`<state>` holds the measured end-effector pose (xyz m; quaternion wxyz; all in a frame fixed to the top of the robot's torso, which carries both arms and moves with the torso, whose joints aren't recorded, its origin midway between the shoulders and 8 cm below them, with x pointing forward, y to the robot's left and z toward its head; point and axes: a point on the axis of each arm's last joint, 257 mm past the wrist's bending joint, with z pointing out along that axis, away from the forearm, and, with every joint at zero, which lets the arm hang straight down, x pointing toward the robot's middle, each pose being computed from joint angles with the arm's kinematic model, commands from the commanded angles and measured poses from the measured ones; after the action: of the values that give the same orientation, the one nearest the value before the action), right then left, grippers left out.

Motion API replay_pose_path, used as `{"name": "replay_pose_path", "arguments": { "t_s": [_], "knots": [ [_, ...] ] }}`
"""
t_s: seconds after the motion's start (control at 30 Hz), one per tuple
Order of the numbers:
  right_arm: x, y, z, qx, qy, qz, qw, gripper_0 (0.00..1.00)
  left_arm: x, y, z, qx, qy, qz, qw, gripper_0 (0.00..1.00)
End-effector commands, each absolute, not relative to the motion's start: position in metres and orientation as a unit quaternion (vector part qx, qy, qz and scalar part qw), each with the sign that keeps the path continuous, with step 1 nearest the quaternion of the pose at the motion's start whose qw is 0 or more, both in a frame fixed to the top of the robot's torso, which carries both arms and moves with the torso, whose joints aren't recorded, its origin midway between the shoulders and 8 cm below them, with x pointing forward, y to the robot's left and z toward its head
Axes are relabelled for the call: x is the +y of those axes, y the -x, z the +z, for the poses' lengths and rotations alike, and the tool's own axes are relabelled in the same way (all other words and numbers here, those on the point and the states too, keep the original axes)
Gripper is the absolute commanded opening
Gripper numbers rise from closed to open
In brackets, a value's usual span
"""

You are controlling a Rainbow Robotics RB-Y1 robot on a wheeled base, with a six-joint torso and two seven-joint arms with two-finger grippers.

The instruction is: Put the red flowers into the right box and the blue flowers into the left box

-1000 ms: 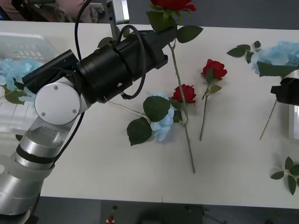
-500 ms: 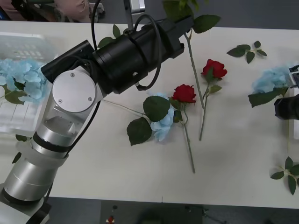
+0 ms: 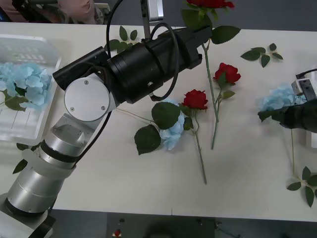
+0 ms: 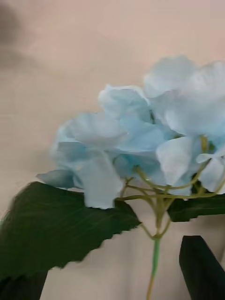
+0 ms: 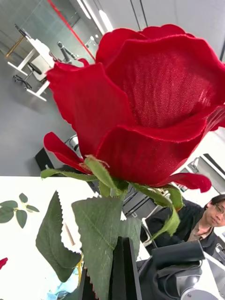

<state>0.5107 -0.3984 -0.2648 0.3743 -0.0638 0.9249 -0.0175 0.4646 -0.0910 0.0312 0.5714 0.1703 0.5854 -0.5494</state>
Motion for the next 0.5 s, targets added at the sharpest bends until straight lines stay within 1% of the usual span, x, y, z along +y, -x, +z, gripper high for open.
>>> {"name": "replay_pose_path", "arguments": {
  "t_s": [0.03, 0.17, 0.33, 0.5],
  "knots": [
    [-0.359, -0.516, -0.209, 0.905, 0.118, 0.013, 0.410, 0.82, -0.099, -0.456, 0.057, 0.560, -0.202, -0.539, 0.596, 0.00],
    [-0.312, -0.503, -0.178, 0.889, 0.160, 0.061, 0.424, 0.84, -0.099, -0.456, 0.057, 0.560, -0.202, -0.539, 0.596, 0.00],
    [-0.243, -0.478, -0.131, 0.847, 0.198, 0.148, 0.470, 0.85, -0.099, -0.456, 0.057, 0.560, -0.202, -0.539, 0.596, 0.00],
    [-0.187, -0.443, -0.094, 0.806, 0.231, 0.215, 0.501, 0.88, -0.099, -0.456, 0.057, 0.560, -0.202, -0.539, 0.596, 0.00]
  ]
}}
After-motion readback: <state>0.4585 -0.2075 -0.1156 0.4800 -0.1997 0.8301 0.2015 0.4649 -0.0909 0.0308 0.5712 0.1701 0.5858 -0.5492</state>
